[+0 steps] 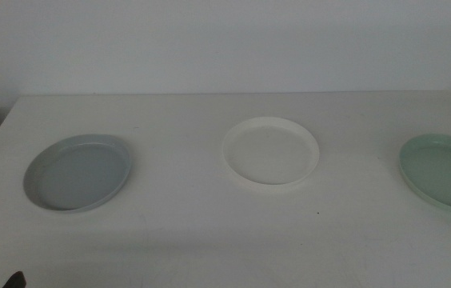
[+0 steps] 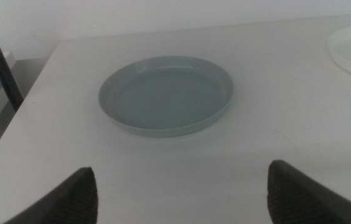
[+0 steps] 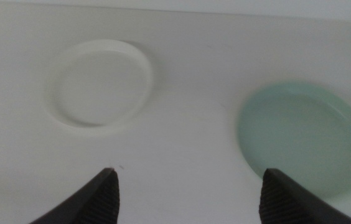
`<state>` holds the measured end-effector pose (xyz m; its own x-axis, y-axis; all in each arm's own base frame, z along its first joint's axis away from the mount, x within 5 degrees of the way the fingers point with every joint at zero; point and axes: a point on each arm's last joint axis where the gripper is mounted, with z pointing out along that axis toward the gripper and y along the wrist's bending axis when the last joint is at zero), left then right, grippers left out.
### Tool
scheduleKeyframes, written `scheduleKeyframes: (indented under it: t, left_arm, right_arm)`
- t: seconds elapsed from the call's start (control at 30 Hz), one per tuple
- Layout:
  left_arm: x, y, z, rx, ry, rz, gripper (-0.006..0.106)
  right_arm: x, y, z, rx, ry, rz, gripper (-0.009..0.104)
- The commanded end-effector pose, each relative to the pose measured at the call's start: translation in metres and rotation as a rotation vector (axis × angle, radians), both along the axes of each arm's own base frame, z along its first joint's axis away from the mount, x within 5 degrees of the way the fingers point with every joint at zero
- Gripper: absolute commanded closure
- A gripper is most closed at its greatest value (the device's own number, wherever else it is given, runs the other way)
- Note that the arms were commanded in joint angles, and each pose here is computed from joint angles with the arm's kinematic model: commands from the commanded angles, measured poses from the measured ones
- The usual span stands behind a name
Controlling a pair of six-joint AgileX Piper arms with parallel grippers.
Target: Stack the three bowls on top of each other.
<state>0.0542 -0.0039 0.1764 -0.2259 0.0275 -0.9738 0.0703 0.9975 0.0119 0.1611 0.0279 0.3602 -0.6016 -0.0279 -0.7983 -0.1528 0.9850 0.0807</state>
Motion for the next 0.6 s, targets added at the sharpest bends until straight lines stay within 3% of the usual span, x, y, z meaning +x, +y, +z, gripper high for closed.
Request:
scheduleKeyframes:
  t: [0.0, 0.17, 0.27, 0.57]
  left_arm:
    - [0.000, 0.000, 0.009, -0.014, -0.096, 0.004, -0.004]
    - [0.000, 0.000, 0.009, -0.014, -0.096, 0.004, -0.004]
    - [0.000, 0.000, 0.009, -0.014, -0.096, 0.004, -0.004]
    - [0.000, 0.000, 0.009, -0.014, -0.096, 0.004, -0.004]
  right_arm:
    - [0.027, 0.012, 0.027, -0.001, -0.074, 0.054, 0.038]
    - [0.085, 0.036, 0.043, -0.009, -0.052, 0.109, 0.038]
    - [0.120, 0.047, 0.040, 0.037, -0.016, 0.102, 0.038]
    - [0.234, 0.076, -0.010, 0.055, 0.153, 0.083, 0.039]
